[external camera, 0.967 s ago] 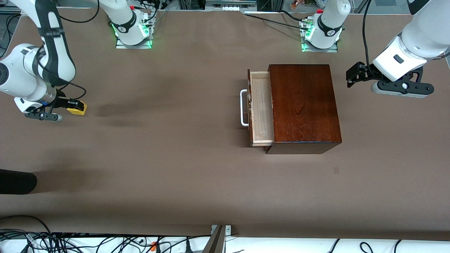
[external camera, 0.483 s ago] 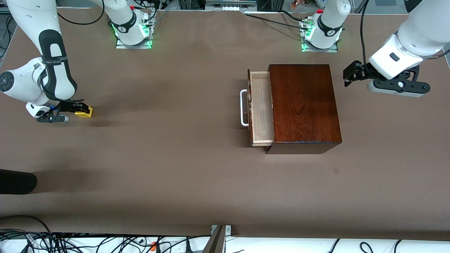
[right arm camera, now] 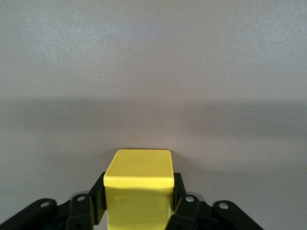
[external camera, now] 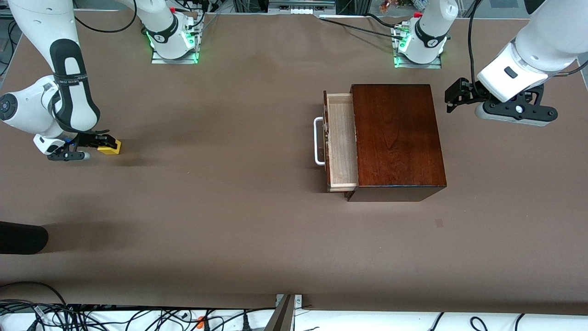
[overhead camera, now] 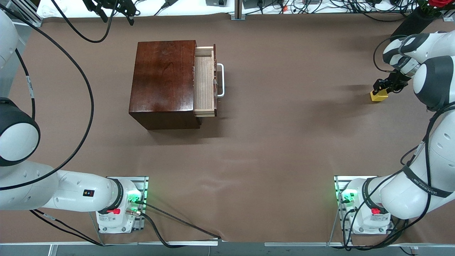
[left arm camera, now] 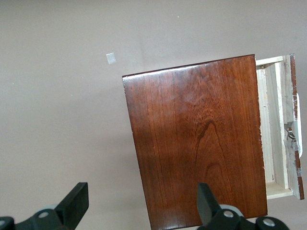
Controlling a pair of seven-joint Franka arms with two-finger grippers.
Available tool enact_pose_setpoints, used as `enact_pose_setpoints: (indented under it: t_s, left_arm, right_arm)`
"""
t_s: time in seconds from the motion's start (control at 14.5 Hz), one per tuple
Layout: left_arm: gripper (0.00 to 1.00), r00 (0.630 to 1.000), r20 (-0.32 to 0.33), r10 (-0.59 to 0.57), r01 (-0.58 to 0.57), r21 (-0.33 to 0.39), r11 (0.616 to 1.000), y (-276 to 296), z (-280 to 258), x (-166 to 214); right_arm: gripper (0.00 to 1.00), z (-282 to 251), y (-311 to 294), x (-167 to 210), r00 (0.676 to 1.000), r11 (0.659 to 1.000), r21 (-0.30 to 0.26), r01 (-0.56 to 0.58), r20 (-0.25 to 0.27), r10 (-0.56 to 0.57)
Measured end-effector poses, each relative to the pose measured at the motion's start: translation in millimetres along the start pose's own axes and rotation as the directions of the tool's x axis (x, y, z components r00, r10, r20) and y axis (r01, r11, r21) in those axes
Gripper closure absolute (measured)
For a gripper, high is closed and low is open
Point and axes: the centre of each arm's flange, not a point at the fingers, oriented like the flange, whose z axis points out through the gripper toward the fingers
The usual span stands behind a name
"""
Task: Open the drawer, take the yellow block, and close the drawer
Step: 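Lower the yellow block onto the table and open the right gripper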
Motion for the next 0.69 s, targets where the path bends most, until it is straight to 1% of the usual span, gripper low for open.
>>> enact_pose_setpoints:
  t_s: [0.69]
  left_arm:
    - [0.0,1.0,0.002,-0.002,0.002,-0.001,1.0,-1.2,1.7,2.5]
  right_arm:
    - [0.44,0.1,1.3,-1.0,1.0,1.0,0.002,-0.004,0.004,0.004]
